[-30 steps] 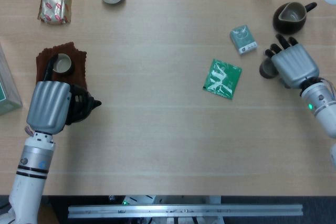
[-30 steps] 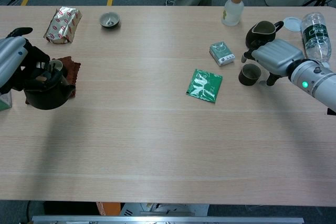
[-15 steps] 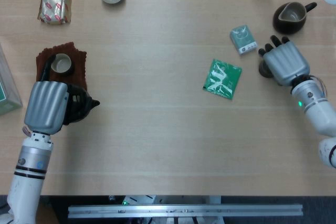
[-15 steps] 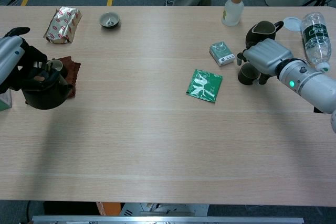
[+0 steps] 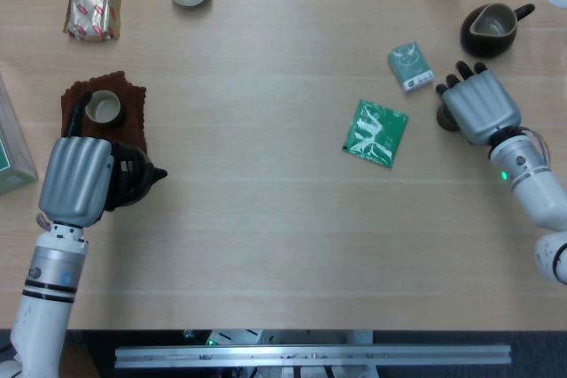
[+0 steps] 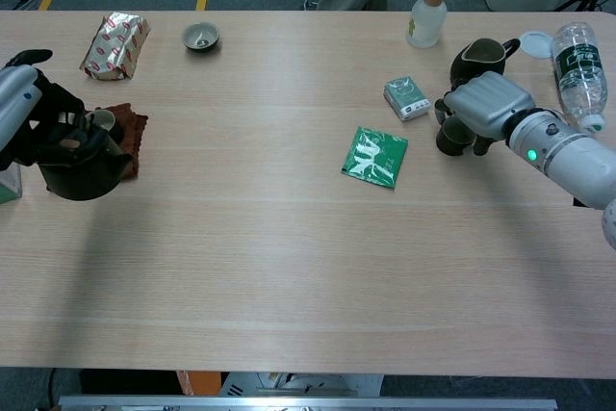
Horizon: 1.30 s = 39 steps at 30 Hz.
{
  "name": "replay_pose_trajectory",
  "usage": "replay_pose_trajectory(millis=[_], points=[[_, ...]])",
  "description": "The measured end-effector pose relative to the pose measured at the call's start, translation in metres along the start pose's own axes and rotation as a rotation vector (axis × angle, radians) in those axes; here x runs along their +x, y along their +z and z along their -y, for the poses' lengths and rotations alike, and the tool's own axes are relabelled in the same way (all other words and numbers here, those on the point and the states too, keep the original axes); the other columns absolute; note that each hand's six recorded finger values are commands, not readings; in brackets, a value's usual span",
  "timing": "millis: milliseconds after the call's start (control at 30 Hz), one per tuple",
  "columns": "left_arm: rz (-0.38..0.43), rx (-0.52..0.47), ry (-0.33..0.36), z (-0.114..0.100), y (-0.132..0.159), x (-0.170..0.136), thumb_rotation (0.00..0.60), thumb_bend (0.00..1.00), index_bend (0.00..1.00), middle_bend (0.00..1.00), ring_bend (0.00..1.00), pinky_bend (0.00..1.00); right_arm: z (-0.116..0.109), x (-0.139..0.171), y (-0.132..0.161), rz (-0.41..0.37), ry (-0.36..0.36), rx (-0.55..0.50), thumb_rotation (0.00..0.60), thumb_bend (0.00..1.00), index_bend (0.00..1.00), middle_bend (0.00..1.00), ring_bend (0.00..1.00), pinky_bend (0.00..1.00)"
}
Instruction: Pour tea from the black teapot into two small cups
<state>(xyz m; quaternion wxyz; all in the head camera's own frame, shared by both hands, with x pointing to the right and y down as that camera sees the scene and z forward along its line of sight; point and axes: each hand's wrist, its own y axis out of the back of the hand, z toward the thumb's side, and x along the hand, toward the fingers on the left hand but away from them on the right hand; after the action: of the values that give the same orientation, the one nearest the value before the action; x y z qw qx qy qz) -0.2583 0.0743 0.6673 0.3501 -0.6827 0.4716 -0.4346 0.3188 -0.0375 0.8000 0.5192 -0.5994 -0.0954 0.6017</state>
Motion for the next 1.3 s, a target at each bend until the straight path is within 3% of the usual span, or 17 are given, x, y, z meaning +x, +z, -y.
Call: replay_pose_trajectory(millis=[300, 767, 1300], points=[[0.007, 0.004, 0.001, -0.002, 0.002, 0.0, 0.597, 0.39, 0.91, 1.0, 0.85, 0.04, -0.019, 0.007, 0.012, -0.046, -0.032, -0.048, 0.6, 0.23, 0.47, 0.35, 0.16, 0.27], [0.02, 0.014, 0.012, -0.009, 0.009, -0.005, 0.599, 0.39, 0.91, 1.0, 0.85, 0.04, -0.081, 0.004, 0.055, -0.142, -0.086, -0.1, 0.6, 0.23, 0.47, 0.35, 0.16, 0.27], [0.039, 0.02, 0.02, -0.014, 0.017, -0.01, 0.599, 0.39, 0.91, 1.0, 0.85, 0.04, -0.129, -0.006, 0.148, -0.265, -0.135, -0.024, 0.6, 0.23, 0.47, 0.35, 0.16, 0.27]])
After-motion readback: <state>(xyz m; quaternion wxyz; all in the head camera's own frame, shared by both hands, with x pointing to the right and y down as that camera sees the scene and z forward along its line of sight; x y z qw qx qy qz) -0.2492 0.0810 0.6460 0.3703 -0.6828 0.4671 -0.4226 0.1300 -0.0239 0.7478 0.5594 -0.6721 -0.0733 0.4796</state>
